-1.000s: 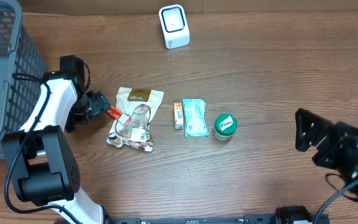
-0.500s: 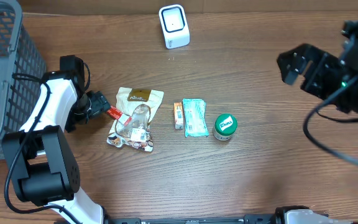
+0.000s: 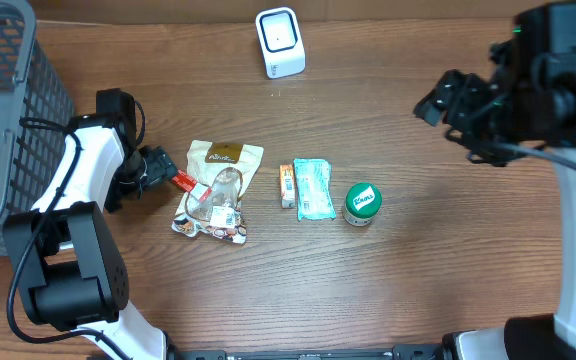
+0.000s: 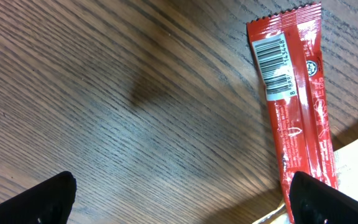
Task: Scan the item barcode
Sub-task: 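Swing the right gripper over the green-lidded jar, then lower the right gripper and grasp the green-lidded jar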
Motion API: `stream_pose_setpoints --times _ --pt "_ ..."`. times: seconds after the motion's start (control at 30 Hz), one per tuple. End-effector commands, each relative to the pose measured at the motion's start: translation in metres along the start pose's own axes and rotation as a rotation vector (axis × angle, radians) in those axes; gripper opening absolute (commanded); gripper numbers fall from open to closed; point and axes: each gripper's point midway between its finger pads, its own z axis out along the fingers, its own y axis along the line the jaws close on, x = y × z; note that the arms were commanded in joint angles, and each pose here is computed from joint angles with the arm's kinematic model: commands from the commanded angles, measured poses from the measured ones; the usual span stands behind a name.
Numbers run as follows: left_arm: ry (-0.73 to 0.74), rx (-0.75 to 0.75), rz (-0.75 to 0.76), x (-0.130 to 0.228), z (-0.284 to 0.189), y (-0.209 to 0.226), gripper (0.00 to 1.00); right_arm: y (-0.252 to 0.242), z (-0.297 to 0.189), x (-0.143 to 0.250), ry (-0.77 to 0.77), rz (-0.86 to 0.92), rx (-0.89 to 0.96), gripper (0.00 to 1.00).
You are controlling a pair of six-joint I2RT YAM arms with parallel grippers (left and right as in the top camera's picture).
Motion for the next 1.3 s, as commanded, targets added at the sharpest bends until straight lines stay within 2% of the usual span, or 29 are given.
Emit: stream_pose_setpoints --times 0.0,0.17,0.47,0.8,1.03,1.27 --pt "-0.029 -0.011 0.002 -0.009 -0.005 0.004 1.0 -0.009 0.032 0.004 0.064 0.084 0.089 0.85" --pt "-0.029 -0.011 0.002 -0.009 -0.005 0.004 1.0 -0.015 0.085 0.021 0.18 0.079 0.167 0.93" --pt "-0.029 -0.011 0.002 -0.009 -0.005 0.004 1.0 -0.026 0.162 0.042 0.251 0.175 0.313 0.95" --pt "-0.029 -0.011 0.002 -0.009 -0.005 0.004 1.0 -0.036 0.188 0.064 0.225 0.192 0.47 0.97" --pt "-0.029 -0.011 0.002 -0.009 -0.005 0.004 0.99 -0.041 0.204 0.073 0.23 0.176 0.48 0.98" --pt "-0.029 -0.011 0.002 -0.009 -0.005 0.004 0.99 -0.058 0.229 0.097 0.301 0.194 0.476 0.98"
